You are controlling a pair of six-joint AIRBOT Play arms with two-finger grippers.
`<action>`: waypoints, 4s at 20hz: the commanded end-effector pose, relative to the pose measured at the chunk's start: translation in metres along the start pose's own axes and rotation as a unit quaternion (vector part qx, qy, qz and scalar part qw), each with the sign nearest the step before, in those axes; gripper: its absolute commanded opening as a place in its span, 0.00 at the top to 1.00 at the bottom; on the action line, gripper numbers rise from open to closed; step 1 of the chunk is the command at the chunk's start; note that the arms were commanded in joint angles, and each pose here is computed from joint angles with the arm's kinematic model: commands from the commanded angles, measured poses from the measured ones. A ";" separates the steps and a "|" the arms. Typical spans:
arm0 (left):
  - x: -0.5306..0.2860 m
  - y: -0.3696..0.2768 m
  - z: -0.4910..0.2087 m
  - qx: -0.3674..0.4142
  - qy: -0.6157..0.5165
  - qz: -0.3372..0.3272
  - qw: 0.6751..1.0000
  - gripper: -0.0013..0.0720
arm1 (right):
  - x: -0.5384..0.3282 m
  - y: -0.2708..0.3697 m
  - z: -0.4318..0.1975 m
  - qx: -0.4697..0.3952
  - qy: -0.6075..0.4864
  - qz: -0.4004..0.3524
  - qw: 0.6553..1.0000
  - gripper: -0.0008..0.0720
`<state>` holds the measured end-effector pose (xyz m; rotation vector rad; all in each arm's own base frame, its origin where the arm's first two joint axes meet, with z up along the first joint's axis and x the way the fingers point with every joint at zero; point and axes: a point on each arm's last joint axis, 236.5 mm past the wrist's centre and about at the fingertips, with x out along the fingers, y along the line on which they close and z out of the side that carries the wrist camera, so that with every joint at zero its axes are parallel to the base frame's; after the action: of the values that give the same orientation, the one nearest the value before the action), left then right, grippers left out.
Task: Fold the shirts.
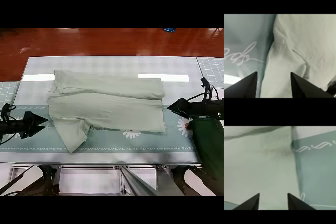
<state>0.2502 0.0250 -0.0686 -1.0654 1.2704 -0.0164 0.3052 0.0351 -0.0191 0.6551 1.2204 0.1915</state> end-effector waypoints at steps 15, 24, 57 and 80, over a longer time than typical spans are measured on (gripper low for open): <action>0.077 -0.042 -0.025 0.084 0.089 -0.006 0.992 0.96 | -0.022 -0.046 -0.002 0.063 -0.017 -0.022 0.998 0.43; 0.066 -0.061 -0.015 0.109 0.089 -0.019 0.990 0.96 | 0.030 -0.065 -0.103 0.163 0.100 -0.020 0.981 0.43; 0.143 -0.232 0.215 0.167 -0.002 -0.069 0.984 0.96 | 0.113 0.020 0.190 0.015 -0.023 0.034 0.999 0.96; -0.013 -0.153 0.080 0.251 -0.155 0.064 0.953 0.29 | 0.071 -0.042 0.154 0.080 -0.052 -0.042 0.995 0.43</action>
<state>0.4131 0.0380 0.0501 -0.5312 1.0355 -0.0275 0.4627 -0.0399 -0.0477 0.7297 1.1423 -0.0113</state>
